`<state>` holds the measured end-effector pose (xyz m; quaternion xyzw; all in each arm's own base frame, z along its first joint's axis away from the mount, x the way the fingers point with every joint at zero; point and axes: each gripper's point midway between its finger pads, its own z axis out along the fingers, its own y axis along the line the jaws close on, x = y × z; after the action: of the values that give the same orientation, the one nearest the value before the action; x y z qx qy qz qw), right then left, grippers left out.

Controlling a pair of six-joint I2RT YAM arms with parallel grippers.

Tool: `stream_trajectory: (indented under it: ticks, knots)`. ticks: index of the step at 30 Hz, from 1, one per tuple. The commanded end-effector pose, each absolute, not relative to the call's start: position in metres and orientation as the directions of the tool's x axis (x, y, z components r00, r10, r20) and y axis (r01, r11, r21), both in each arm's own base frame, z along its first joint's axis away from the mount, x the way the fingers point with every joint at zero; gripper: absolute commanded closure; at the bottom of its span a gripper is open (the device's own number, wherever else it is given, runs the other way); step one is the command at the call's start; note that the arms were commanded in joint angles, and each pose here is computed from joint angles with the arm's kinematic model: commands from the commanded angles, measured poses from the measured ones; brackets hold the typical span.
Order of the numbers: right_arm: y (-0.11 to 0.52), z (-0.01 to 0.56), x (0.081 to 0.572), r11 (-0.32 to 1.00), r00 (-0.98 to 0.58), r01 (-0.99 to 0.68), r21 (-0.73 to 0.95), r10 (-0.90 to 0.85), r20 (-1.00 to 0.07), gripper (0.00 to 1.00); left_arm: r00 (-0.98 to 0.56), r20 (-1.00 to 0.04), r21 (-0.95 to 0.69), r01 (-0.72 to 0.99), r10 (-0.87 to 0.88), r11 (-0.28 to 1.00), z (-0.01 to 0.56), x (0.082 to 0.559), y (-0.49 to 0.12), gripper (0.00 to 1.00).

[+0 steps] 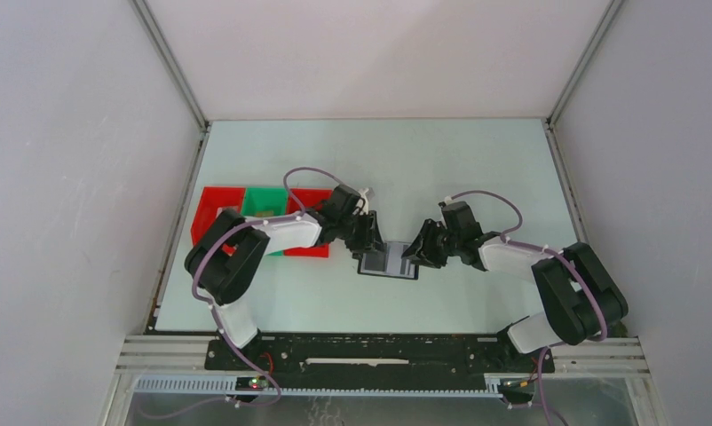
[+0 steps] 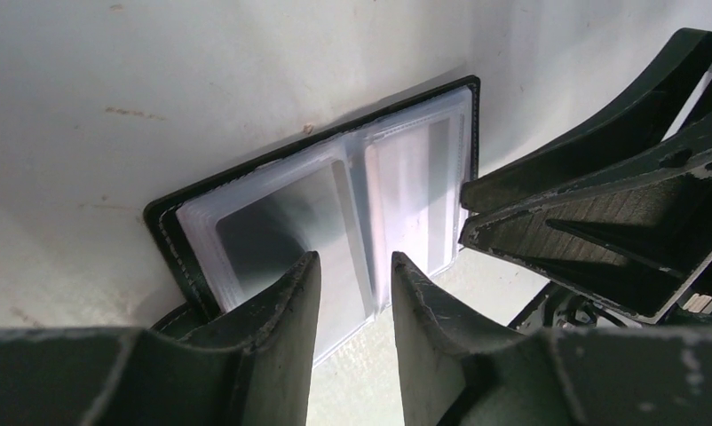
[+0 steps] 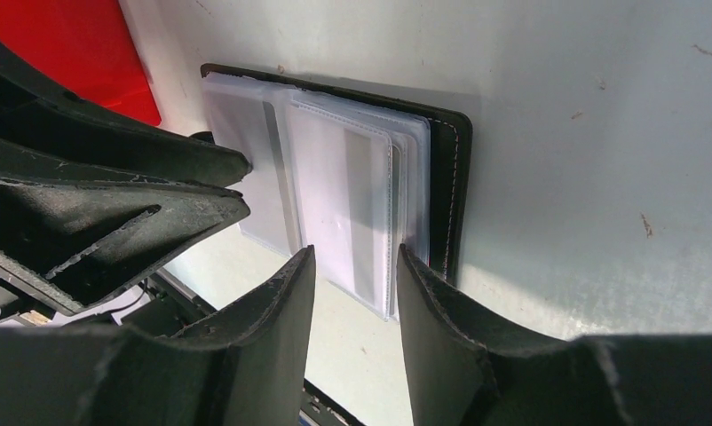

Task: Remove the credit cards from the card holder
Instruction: Remove the credit card from the card holder.

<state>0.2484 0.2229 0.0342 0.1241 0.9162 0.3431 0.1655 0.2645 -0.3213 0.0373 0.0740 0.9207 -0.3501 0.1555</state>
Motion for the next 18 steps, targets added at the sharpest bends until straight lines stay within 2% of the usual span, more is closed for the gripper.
stream_trajectory:
  ticks: [1,5,11,18]
  knots:
    - [0.225,0.032,0.250,0.737,-0.914,0.100,0.669,0.333,-0.231,0.52,-0.927,-0.375,-0.537,0.233,0.018,0.811,0.041,0.262,-0.299,0.59]
    - [0.226,0.031,0.250,0.736,-0.915,0.099,0.670,0.331,-0.229,0.52,-0.918,-0.396,-0.485,0.219,0.011,0.846,0.042,0.267,-0.285,0.59]
    - [0.227,0.032,0.249,0.734,-0.917,0.091,0.673,0.325,-0.230,0.52,-0.928,-0.374,-0.464,0.186,-0.002,0.866,0.028,0.267,-0.270,0.58]
    - [0.231,0.036,0.249,0.719,-0.919,0.087,0.690,0.325,-0.223,0.52,-0.952,-0.306,-0.496,0.184,0.027,0.848,0.012,0.257,-0.278,0.59]
